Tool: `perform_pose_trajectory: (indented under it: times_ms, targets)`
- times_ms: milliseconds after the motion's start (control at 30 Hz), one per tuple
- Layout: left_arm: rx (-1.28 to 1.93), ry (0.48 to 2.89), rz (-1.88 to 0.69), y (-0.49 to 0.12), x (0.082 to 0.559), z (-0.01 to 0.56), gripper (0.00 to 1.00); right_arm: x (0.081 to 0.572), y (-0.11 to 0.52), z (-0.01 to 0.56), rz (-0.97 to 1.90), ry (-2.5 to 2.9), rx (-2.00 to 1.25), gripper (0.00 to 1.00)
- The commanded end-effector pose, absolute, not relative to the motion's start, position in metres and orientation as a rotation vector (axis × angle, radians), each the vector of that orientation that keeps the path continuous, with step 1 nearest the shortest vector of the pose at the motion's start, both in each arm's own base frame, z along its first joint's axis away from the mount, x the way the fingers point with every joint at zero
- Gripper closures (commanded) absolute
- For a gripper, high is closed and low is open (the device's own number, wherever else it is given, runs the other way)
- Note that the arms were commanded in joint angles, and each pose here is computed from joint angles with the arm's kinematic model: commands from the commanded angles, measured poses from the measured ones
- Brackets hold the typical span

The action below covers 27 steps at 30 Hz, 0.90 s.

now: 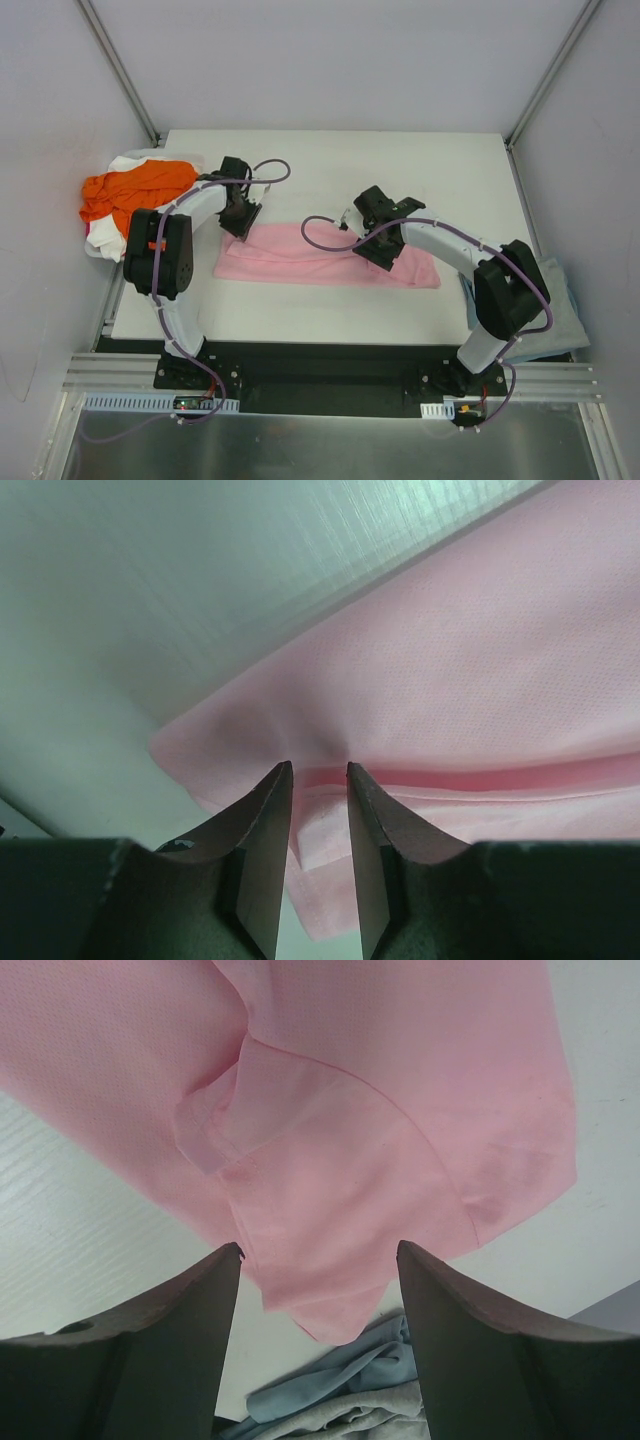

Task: Fold and stack the t-shirts
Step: Fold the tshirt

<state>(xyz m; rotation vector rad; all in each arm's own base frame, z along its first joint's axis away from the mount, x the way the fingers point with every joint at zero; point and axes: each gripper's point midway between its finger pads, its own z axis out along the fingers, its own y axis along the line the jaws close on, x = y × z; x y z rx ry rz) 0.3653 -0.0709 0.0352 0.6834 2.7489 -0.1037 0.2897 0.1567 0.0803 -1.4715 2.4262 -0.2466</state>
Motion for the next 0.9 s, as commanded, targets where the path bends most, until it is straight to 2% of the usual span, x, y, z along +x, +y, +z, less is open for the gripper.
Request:
perform_pose_trajectory:
  times_ms: [0, 267, 867]
  targets:
    - [0.693, 2.777, -0.126, -0.069, 0.347, 0.033, 0.72, 0.282, 0.151, 0.080, -0.244, 2.454, -1.460, 0.32]
    - [0.698, 2.810, -0.128, -0.064, 0.325, 0.023, 0.72, 0.283, 0.153, 0.082, -0.230, 2.451, -1.454, 0.33]
    - [0.715, 2.731, -0.144, -0.076, 0.315, 0.050, 0.71, 0.292, 0.156, 0.080, -0.243, 2.435, -1.455, 0.33]
